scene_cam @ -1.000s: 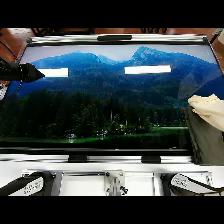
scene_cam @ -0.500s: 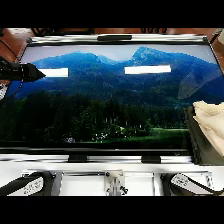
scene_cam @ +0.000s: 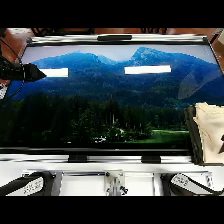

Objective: Fold the shirts.

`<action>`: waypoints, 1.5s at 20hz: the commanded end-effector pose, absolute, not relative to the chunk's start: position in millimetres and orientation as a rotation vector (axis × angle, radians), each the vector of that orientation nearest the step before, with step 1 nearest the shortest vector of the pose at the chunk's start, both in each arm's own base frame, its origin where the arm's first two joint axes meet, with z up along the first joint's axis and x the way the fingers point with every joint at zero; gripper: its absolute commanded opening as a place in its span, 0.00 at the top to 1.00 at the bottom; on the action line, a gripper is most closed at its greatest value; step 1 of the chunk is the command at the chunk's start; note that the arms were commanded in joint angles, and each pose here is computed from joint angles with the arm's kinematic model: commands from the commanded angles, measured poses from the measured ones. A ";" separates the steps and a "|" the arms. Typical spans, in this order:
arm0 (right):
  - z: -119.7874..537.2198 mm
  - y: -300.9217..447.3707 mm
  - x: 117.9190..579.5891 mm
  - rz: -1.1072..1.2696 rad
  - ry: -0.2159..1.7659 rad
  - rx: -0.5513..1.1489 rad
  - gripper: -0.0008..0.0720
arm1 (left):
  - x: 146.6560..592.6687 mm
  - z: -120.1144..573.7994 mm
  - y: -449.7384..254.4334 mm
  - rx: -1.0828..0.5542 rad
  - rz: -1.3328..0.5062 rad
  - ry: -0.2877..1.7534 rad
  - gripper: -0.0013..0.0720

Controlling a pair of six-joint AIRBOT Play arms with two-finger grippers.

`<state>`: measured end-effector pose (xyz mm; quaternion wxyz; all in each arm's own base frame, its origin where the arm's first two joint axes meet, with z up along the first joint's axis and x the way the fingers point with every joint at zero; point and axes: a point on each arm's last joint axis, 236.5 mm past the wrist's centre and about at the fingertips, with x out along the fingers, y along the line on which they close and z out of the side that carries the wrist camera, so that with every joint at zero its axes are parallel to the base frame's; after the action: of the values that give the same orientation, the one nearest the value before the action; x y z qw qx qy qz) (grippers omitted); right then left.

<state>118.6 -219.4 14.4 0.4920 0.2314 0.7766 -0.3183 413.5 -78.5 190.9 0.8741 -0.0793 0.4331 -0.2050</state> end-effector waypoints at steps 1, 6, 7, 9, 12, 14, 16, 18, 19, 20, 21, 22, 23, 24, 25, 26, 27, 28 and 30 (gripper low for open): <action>53.9 -230.5 108.2 -0.861 1.890 0.499 0.23 | 415.6 186.1 -78.4 -0.170 -0.428 0.916 0.93; 226.7 -216.0 385.8 -0.463 0.792 0.214 0.23 | 428.8 130.0 -53.7 0.142 -0.277 1.056 0.94; 258.4 -164.4 431.2 -0.322 0.654 0.172 0.23 | 435.3 117.6 -41.0 0.244 -0.179 1.093 0.93; 226.0 -65.5 458.8 -0.152 0.776 0.057 0.23 | 437.4 91.7 -36.3 0.335 -0.087 1.190 0.91; 103.2 36.2 418.8 0.027 1.317 0.023 0.22 | 414.4 41.4 -52.5 0.206 -0.043 1.404 0.02; 70.2 82.5 407.0 0.158 1.455 0.041 0.22 | 413.0 25.9 -68.1 0.157 -0.101 1.405 0.02; 56.5 94.4 408.9 0.149 1.477 0.008 0.22 | 414.6 25.8 -83.3 0.089 -0.142 1.346 0.02; 50.7 102.9 408.1 0.159 1.486 -0.022 0.22 | 411.1 24.6 -84.5 0.081 -0.149 1.332 0.02; 50.9 108.5 407.1 0.174 1.486 -0.020 0.22 | 409.2 23.9 -83.6 0.084 -0.147 1.340 0.02; 51.2 112.2 405.7 0.185 1.488 -0.019 0.22 | 409.0 24.2 -83.9 0.083 -0.148 1.339 0.02; 51.6 113.0 405.7 0.187 1.487 -0.018 0.22 | 409.8 24.6 -84.1 0.082 -0.148 1.336 0.02; 51.6 112.9 405.6 0.187 1.488 -0.017 0.22 | 411.8 24.9 -84.5 0.082 -0.149 1.327 0.02; 51.6 112.9 405.6 0.187 1.488 -0.018 0.22 | 413.3 25.3 -84.7 0.082 -0.149 1.320 0.02; 51.6 112.5 405.7 0.187 1.488 -0.017 0.22 | 413.2 25.3 -84.7 0.091 -0.157 1.320 0.02; 51.6 112.5 405.7 0.187 1.488 -0.017 0.22 | 412.1 25.0 -84.5 0.108 -0.169 1.324 0.02; 51.6 112.5 405.7 0.187 1.488 -0.017 0.22 | 410.7 24.6 -83.9 0.115 -0.173 1.329 0.02; 51.4 112.5 405.7 0.187 1.488 -0.017 0.22 | 410.2 24.4 -82.8 0.129 -0.180 1.332 0.02; 51.6 112.5 405.7 0.187 1.488 -0.017 0.22 | 410.3 24.4 -81.0 0.137 -0.175 1.332 0.02; 51.6 112.5 405.7 0.187 1.488 -0.017 0.22 | 410.2 24.3 -81.1 0.137 -0.175 1.332 0.02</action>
<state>406.2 110.6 51.6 0.7326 -0.0083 0.6756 0.0827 410.5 -83.1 24.4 0.7814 0.0553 0.6165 -0.0792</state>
